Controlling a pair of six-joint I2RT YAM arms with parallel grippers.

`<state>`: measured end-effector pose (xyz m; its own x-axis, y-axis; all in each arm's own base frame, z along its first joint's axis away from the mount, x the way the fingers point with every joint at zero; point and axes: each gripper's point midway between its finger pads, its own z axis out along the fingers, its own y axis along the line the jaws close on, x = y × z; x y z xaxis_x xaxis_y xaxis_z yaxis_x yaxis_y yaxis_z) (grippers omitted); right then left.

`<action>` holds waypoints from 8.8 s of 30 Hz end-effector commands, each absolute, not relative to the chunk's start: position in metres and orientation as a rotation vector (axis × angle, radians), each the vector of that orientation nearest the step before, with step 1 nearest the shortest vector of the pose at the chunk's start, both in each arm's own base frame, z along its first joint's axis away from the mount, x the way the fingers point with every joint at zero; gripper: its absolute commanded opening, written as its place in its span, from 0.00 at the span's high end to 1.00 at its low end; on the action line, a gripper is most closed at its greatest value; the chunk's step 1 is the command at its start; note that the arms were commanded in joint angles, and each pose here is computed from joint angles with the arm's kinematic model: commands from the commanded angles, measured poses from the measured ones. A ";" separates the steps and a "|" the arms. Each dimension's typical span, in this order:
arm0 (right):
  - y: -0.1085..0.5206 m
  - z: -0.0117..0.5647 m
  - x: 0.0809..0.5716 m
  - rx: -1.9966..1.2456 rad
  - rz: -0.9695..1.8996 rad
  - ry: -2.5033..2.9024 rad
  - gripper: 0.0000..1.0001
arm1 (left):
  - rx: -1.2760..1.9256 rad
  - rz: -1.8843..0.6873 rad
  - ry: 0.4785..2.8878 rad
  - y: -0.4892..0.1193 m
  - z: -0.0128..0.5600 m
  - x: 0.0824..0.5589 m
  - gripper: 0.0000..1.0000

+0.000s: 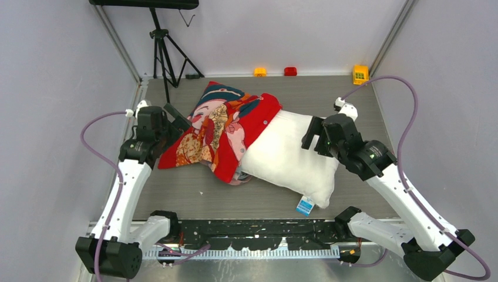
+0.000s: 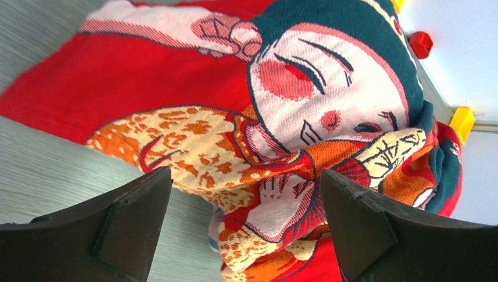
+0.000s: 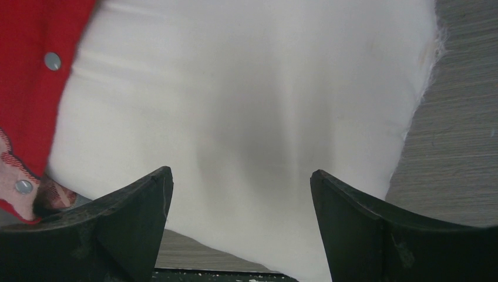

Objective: Remove the pillowcase from the pillow

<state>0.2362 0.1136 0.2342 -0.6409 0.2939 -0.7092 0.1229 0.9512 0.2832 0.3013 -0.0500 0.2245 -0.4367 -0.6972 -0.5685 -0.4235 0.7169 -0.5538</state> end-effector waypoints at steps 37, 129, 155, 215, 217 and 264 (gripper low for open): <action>0.144 0.143 0.249 0.247 0.310 2.407 0.85 | -1.576 -0.955 1.802 -0.018 0.090 0.356 0.86; -0.012 0.222 0.304 0.986 0.283 1.908 1.00 | 0.280 -0.393 2.366 -0.268 0.203 0.306 0.66; 0.039 0.293 0.304 0.610 0.564 1.890 0.12 | -0.570 -0.556 1.983 -0.062 0.241 0.327 1.00; 0.010 0.278 0.308 0.638 -0.032 1.869 1.00 | -0.885 -0.055 1.997 0.019 0.200 0.278 1.00; 0.000 0.284 0.305 0.684 -0.042 1.831 1.00 | -0.889 -0.001 1.961 0.030 0.212 0.275 1.00; 0.087 0.282 0.358 0.660 0.541 1.875 1.00 | 0.389 -0.331 2.316 -0.274 0.196 0.190 0.00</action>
